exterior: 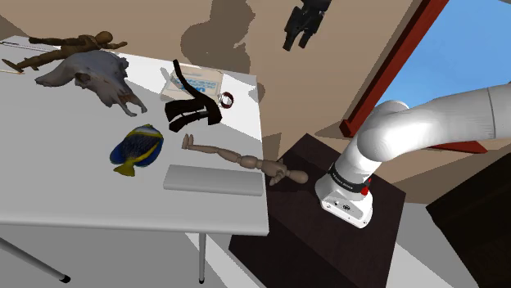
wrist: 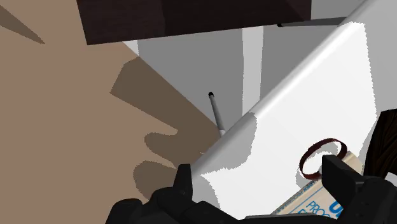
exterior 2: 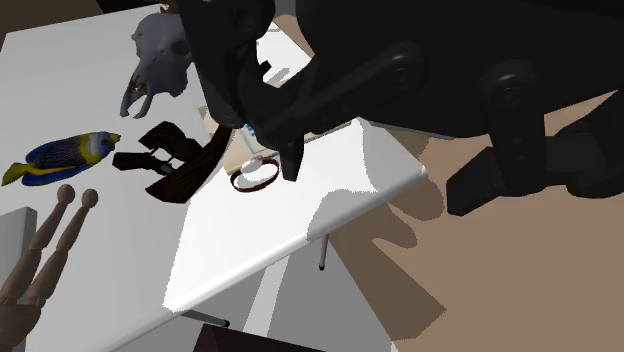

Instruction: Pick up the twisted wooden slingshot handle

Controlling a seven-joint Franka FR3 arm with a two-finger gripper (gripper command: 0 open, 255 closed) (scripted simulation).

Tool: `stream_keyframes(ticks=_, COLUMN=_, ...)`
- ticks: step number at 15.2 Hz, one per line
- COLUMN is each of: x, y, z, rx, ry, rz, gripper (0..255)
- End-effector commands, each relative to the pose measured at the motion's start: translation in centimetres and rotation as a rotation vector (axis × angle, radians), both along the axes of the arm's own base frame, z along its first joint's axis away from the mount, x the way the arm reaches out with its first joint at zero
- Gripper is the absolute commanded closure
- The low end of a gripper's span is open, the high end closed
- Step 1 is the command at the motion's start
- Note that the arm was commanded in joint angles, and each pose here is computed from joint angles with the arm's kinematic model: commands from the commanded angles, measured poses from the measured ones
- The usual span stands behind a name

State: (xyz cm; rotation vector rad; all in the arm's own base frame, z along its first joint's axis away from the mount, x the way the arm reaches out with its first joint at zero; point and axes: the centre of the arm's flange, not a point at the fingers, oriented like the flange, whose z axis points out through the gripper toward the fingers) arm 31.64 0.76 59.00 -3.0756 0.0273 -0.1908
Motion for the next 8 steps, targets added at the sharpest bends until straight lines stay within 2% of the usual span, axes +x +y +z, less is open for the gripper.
stream_keyframes(ticks=1, x=0.0, y=0.0, z=0.0, rx=0.0, ry=0.0, rz=0.0, gripper=0)
stream_keyframes(ticks=8, x=5.3, y=6.9, z=-3.7, rx=-0.02, ry=-0.003, rz=0.017, gripper=0)
